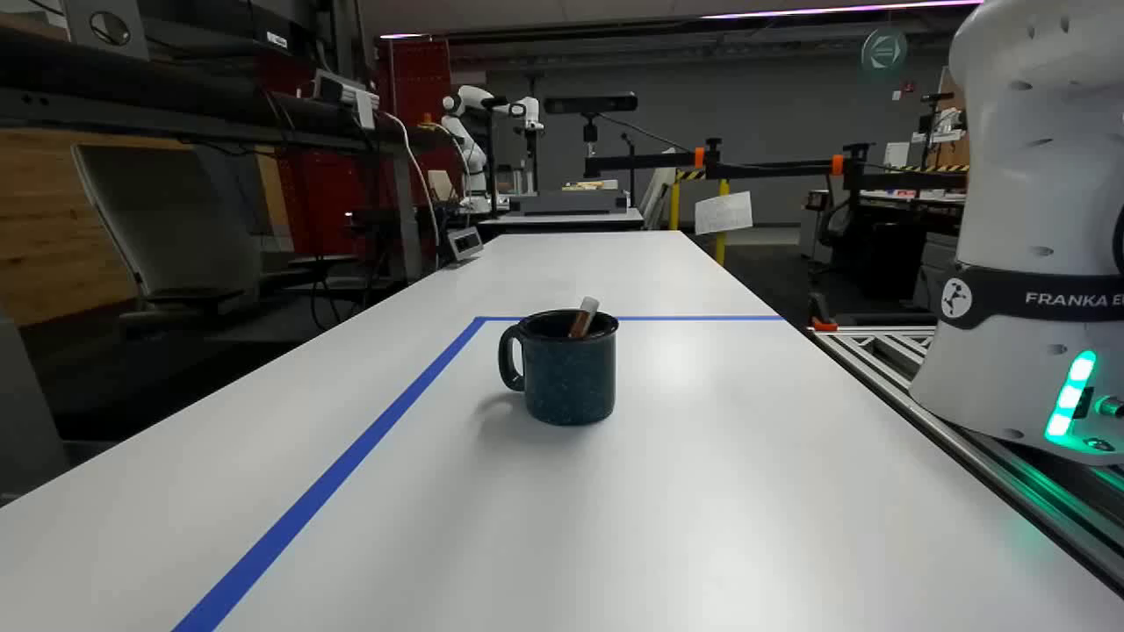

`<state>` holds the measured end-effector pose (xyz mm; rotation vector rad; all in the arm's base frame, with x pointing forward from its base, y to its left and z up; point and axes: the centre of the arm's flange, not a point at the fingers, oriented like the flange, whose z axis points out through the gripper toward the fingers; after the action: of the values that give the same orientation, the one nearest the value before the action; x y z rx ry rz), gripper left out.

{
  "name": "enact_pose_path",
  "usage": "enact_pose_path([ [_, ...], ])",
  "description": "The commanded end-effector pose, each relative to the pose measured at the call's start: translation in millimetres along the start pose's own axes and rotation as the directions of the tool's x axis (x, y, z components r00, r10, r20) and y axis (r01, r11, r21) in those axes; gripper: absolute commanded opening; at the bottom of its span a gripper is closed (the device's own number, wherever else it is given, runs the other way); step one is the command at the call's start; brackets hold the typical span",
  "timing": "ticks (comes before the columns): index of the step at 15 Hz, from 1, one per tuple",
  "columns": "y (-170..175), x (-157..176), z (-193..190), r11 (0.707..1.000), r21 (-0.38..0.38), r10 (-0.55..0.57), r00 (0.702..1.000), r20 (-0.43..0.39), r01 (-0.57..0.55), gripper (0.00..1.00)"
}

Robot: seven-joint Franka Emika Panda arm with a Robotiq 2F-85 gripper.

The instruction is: Put the sharpie on the table

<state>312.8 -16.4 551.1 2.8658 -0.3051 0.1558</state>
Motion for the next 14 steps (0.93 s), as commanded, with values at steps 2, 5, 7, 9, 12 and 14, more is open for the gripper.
enact_pose_path([
  [2, 0.0, 0.1, -0.3, 1.0, 0.0, 0.0, 1.0, -0.001, 0.0, 1.0],
  [5, 0.0, 0.1, -0.3, 1.0, 0.0, 0.0, 1.0, -0.001, 0.0, 1.0],
  [7, -2.0, 3.2, 0.9, 1.0, -0.01, -0.016, 1.0, -0.011, 0.016, 1.0],
  [9, -6.4, 12.3, 6.6, 0.993, 0.001, -0.118, 0.993, -0.02, 0.118, 1.0],
  [12, -15.2, 29.6, 22.6, 0.956, 0.004, -0.293, 0.956, -0.029, 0.293, 1.0],
  [14, -21.7, 42.0, 37.8, 0.918, 0.001, -0.396, 0.918, -0.032, 0.396, 1.0],
])
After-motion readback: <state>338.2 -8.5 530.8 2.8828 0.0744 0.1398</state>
